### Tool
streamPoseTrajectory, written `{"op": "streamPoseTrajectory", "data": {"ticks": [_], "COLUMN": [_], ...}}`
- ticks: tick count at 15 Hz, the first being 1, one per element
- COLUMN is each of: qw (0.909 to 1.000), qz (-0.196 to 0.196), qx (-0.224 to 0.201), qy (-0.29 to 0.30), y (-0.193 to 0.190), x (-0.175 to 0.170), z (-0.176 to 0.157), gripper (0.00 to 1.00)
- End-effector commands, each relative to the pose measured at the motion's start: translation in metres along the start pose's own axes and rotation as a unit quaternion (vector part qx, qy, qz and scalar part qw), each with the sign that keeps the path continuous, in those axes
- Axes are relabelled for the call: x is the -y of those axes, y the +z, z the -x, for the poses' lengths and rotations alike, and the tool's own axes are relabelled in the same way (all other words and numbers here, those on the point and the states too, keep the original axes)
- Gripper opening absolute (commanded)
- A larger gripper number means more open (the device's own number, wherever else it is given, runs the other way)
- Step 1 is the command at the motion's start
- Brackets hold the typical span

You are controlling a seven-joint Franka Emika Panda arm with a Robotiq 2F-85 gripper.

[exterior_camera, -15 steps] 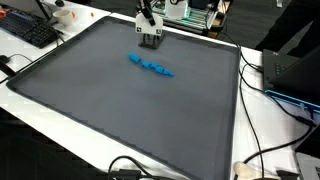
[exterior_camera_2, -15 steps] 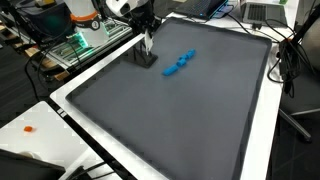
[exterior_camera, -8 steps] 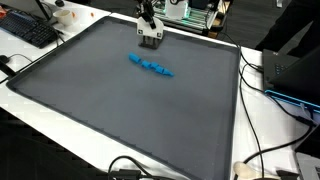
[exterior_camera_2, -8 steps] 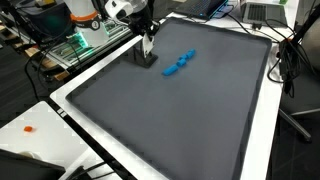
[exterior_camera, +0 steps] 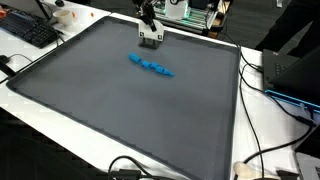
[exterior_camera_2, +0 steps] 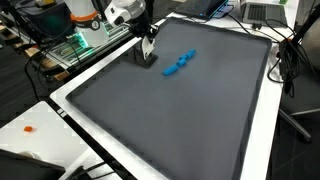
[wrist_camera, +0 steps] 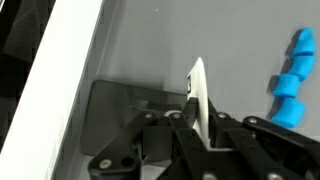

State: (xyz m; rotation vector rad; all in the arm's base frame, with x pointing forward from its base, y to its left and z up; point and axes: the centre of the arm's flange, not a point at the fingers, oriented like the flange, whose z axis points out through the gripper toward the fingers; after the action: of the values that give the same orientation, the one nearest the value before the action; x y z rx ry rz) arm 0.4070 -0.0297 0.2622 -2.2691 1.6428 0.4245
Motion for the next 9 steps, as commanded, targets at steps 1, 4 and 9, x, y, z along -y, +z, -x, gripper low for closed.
{"op": "streamPoseTrajectory", "data": {"ticks": [1,4,9], "qw": [0.9998,0.9996,0.9986], "qz": [-0.017,-0.027,-0.048], "qx": [0.006,0.011,0.014], "qy": [-0.001,0.005,0.019], "y": [0.012,0.015,0.015], "x": [-0.005,-0.006,-0.01], "z": [-0.012,-0.02,-0.031], "gripper": [0.02,0.02,0.02]}}
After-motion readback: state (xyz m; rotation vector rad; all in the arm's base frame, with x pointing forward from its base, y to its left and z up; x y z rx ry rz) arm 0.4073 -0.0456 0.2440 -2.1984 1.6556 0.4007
